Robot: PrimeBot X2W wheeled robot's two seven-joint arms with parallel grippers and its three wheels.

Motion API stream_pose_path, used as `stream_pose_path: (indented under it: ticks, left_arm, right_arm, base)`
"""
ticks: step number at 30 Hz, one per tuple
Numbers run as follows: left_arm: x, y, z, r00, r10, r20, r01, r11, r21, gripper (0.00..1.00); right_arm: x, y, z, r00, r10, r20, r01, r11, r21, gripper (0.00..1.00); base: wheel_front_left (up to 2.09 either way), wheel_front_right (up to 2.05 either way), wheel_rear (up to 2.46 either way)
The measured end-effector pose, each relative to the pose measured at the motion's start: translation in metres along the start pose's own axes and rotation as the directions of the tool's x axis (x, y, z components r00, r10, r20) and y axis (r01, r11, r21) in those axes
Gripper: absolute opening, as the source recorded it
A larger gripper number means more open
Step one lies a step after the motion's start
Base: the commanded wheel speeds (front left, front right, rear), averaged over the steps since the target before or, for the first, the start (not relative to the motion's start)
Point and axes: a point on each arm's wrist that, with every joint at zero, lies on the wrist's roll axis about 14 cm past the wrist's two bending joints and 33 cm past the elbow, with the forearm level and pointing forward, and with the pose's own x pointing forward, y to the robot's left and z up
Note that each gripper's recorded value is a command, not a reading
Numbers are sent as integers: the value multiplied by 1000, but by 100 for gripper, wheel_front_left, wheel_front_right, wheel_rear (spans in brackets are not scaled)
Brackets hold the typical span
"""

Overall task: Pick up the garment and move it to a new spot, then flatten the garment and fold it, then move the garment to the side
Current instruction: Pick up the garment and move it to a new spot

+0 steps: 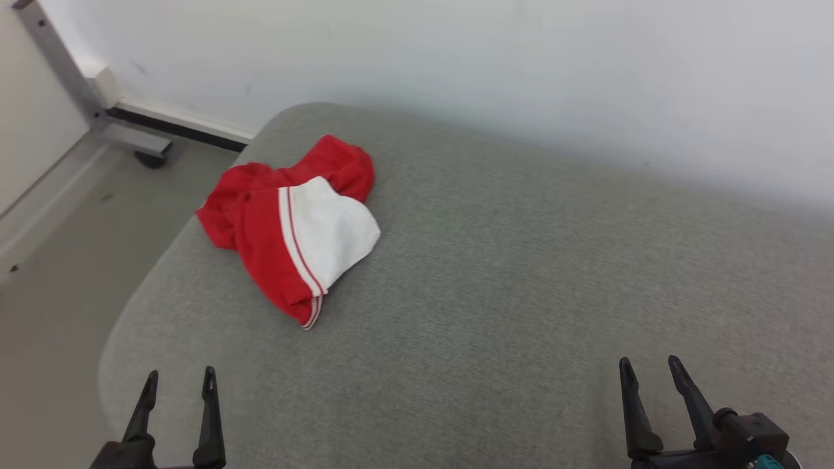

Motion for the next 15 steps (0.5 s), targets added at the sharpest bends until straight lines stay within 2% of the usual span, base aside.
stream_pose_path:
  ticks: [7, 15]
  left_arm:
    - [-20, 30, 0, 995, 96, -2, -96, 995, 5, 100]
    - [-23, 40, 1, 991, 133, -4, -133, 991, 7, 100]
  right_arm:
    - [12, 22, -3, 997, 71, -12, -71, 997, 0, 100]
    - [17, 27, -6, 995, 92, -23, -92, 996, 4, 100]
  base:
    - [0, 0, 0]
    - [0, 0, 0]
